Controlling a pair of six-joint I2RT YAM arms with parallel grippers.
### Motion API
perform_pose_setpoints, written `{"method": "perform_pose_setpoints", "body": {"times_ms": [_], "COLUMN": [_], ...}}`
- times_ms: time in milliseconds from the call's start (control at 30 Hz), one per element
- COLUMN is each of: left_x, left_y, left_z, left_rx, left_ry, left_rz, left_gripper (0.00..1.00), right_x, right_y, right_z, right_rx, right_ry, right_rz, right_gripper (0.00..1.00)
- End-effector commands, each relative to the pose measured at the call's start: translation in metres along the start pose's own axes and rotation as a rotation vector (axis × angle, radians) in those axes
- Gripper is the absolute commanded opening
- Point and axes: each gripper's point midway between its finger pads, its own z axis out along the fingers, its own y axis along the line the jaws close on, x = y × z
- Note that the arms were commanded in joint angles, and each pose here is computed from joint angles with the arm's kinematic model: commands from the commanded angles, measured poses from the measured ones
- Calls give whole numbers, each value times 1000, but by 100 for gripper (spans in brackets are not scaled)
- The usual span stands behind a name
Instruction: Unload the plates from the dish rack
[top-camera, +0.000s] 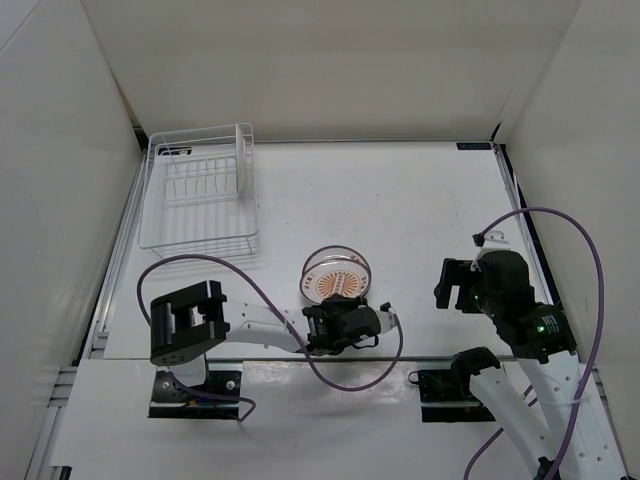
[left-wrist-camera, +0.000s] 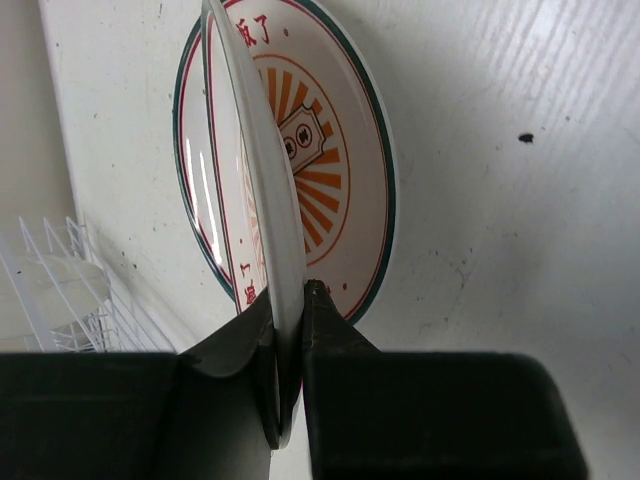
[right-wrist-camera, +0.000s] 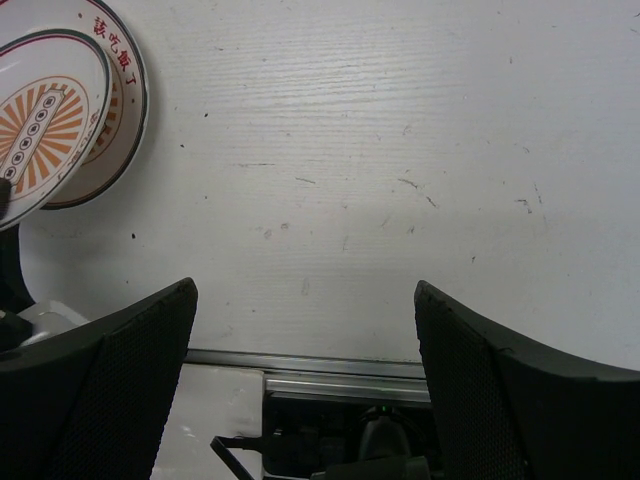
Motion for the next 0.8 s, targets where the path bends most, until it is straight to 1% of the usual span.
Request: {"method": "perform_pose_setpoints", "body": {"times_ms": [0,100,133,233,267,300,333,400,433,467,567,600,633,667,700,733,767], "left_x": [-11,-15,-19,-20,-19,-27,-16,-22,-18,-17,-30,-28,-31,-29,-23,-25,-23], "left_y": [5,6,6,7,8,13,10,12,14,16,38,41,59,62,74,85,102], "left_z": [8,14,16,16,16,13,11,7,3,3,-11,-14,-23,-28,-26,-30,-44], "left_rx": [-62,-82,-88,-85,-82,-85,-53,28,43,60,95,112,105,130,134,131,132], "left_ry": [-20,-4,3,16,20,5,51,58,78,77,4,7,-19,-10,-2,-15,-30], "left_rz": [-30,-4,1,13,-1,-25,-11,-70,-74,-88,-179,-193,-240,-240,-277,-300,-335], "left_gripper": [17,26,40,75,91,99,99,99,99,99,99,99,99,99,99,99,99], "right_x": [-5,-5,-5,-4,-5,-4,-5,-5,-5,-5,-4,-4,-8,-5,-4,-4,-5], "right_y": [0,1,1,0,0,1,1,1,1,2,1,1,2,1,1,1,1], "right_z": [0,0,0,0,0,0,0,0,0,0,0,0,1,-1,0,0,1], "right_rx": [1,0,0,0,-1,-2,-1,-5,-5,-9,-5,-6,-7,-6,-4,-6,-3], "right_ry": [-25,-24,-24,-24,-26,-24,-27,-26,-28,-29,-26,-26,-41,-34,-25,-21,-22], "right_rz": [1,3,3,1,1,3,4,-1,4,0,3,3,6,5,4,3,4], "right_gripper": [90,90,90,90,90,90,90,90,90,90,90,90,90,90,90,90,90]}}
